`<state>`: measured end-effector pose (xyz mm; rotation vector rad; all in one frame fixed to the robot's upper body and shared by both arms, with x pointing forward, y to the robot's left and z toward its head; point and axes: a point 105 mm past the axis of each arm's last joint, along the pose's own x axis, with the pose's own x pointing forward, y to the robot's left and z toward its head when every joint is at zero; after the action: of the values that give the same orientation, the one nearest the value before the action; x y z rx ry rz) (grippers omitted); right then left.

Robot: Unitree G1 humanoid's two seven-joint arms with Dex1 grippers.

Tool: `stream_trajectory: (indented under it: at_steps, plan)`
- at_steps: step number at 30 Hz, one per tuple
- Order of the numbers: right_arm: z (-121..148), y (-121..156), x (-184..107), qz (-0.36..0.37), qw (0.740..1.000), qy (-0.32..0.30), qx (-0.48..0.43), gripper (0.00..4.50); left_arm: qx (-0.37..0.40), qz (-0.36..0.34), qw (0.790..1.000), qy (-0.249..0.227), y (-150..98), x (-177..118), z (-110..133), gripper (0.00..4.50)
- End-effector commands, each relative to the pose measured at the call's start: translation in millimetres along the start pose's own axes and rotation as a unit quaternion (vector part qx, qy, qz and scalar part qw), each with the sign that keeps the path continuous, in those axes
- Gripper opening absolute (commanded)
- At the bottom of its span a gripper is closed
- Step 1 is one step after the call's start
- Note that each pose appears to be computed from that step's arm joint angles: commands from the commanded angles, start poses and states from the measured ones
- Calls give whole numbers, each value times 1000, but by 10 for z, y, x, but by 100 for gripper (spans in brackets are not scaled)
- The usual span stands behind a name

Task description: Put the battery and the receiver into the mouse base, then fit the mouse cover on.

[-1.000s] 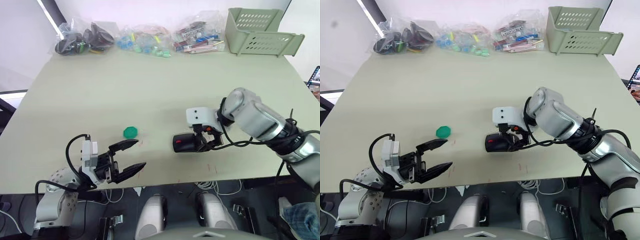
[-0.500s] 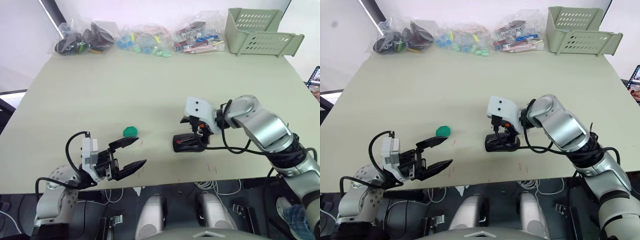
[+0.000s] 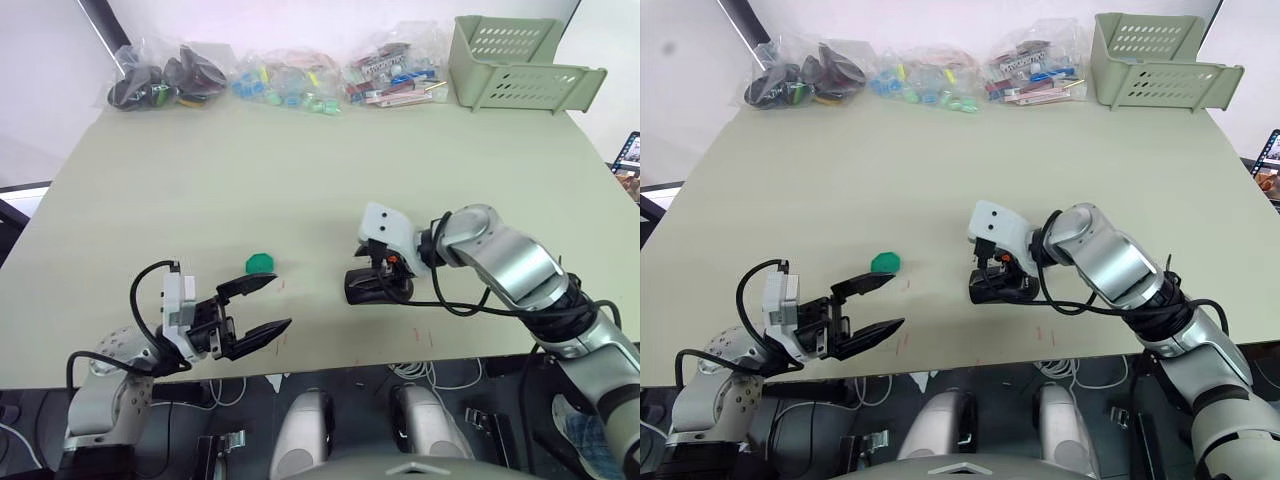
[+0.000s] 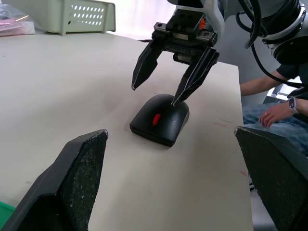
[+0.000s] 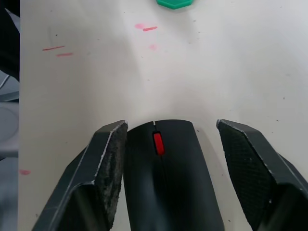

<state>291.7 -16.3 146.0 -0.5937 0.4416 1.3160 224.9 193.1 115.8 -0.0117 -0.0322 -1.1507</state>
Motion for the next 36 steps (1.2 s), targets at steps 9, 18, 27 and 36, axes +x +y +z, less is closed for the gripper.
stream_trajectory:
  at_steps: [9,18,27,36]
  plan:
    - [-3,84,124,18,1000,-11,-1,304,19,4,1000,2,-2,-102,54,450]
    - [-7,59,142,13,1000,-12,2,249,22,1,1000,1,13,-74,74,450]
    - [-6,54,159,11,1000,-13,1,176,22,2,1000,0,16,-76,64,450]
    - [-313,61,270,26,998,36,32,176,20,3,1000,-1,27,-111,24,450]
